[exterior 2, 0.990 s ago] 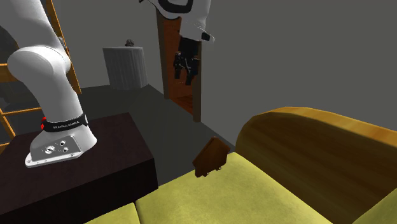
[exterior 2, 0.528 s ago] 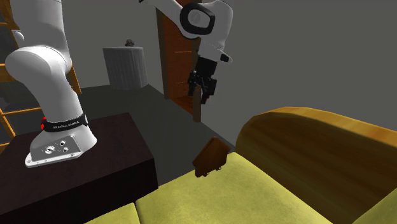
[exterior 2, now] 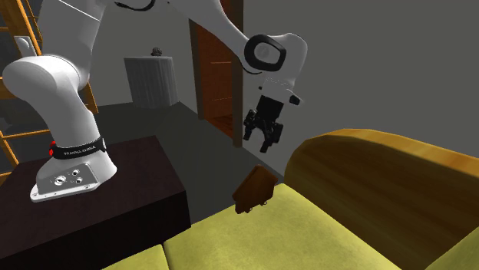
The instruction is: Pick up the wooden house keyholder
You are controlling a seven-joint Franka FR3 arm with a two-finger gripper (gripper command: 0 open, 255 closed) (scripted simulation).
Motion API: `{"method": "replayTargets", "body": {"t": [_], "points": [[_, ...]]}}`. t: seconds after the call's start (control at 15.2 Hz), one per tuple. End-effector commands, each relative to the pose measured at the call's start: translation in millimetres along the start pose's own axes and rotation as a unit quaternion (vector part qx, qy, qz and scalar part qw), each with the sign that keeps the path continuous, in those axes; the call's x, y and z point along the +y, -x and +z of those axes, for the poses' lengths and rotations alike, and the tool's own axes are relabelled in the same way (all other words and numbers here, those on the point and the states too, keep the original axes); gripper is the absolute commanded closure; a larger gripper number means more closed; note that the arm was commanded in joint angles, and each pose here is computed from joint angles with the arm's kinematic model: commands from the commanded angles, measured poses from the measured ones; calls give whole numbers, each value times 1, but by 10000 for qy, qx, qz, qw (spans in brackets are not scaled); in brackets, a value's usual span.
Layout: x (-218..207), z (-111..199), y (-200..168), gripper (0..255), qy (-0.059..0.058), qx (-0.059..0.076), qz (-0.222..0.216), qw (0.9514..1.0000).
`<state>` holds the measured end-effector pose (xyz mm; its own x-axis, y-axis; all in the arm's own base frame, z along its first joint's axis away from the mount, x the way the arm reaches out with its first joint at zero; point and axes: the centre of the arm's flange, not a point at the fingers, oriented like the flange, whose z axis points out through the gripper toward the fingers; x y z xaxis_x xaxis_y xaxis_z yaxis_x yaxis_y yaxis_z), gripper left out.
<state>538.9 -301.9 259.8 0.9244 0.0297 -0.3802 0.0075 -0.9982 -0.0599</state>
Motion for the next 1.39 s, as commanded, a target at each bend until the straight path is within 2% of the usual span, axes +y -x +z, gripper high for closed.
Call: {"method": "replayTargets", "body": {"t": [0.0, 0.13, 0.73, 0.79, 1.32], "points": [[20, 17, -15, 0, 13, -114, 16, 9999], [36, 29, -28, 0, 24, -209, 33, 9998], [38, 66, -43, 0, 24, -209, 33, 9998], [39, 65, -43, 255, 24, -209, 33, 9998], [39, 65, -42, 255, 24, -209, 33, 9998]]}}
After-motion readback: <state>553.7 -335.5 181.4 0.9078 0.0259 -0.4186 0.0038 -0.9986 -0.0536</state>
